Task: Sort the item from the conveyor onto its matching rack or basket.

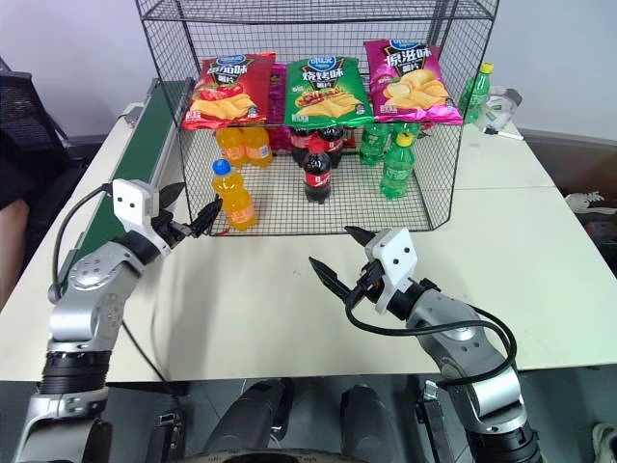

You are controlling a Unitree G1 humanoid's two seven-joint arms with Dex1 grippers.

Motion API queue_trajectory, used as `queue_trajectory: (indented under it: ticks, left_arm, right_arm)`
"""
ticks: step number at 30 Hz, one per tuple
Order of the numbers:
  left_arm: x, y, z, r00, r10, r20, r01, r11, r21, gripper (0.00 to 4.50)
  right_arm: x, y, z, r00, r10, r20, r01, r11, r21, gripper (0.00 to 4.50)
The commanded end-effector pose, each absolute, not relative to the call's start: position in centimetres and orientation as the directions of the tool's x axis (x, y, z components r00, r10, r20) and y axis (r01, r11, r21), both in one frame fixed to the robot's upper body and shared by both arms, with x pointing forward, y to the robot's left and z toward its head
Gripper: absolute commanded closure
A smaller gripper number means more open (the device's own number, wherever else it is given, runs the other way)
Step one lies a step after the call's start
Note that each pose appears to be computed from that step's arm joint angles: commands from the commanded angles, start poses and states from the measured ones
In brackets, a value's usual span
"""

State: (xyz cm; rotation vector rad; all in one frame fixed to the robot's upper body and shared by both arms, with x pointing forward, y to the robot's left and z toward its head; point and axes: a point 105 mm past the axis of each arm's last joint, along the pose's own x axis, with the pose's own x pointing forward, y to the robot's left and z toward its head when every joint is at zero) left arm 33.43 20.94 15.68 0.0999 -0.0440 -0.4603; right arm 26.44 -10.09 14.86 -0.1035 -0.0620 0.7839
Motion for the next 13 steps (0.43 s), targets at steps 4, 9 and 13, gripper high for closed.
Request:
queue_trajectory:
  ticks: [4, 9, 13]
  left_arm:
    - [31.2, 22.2, 17.6, 0.878, -0.479, 0.005, 0.474, 0.871, 0.133, 0.03]
    - [30.3, 22.4, 17.7, 0.865, -0.501, -0.016, 0.499, 0.859, 0.116, 0.03]
    - [30.2, 22.5, 17.6, 0.866, -0.499, -0.022, 0.498, 0.859, 0.123, 0.03]
  right_arm:
    - [25.9, -9.9, 16.2, 0.687, 0.725, 0.055, -0.713, 0.686, -0.145, 0.0]
    - [25.8, -9.9, 16.2, 0.688, 0.724, 0.052, -0.712, 0.687, -0.145, 0.0]
    - [25.8, -10.1, 16.3, 0.69, 0.722, 0.05, -0.71, 0.688, -0.149, 0.0]
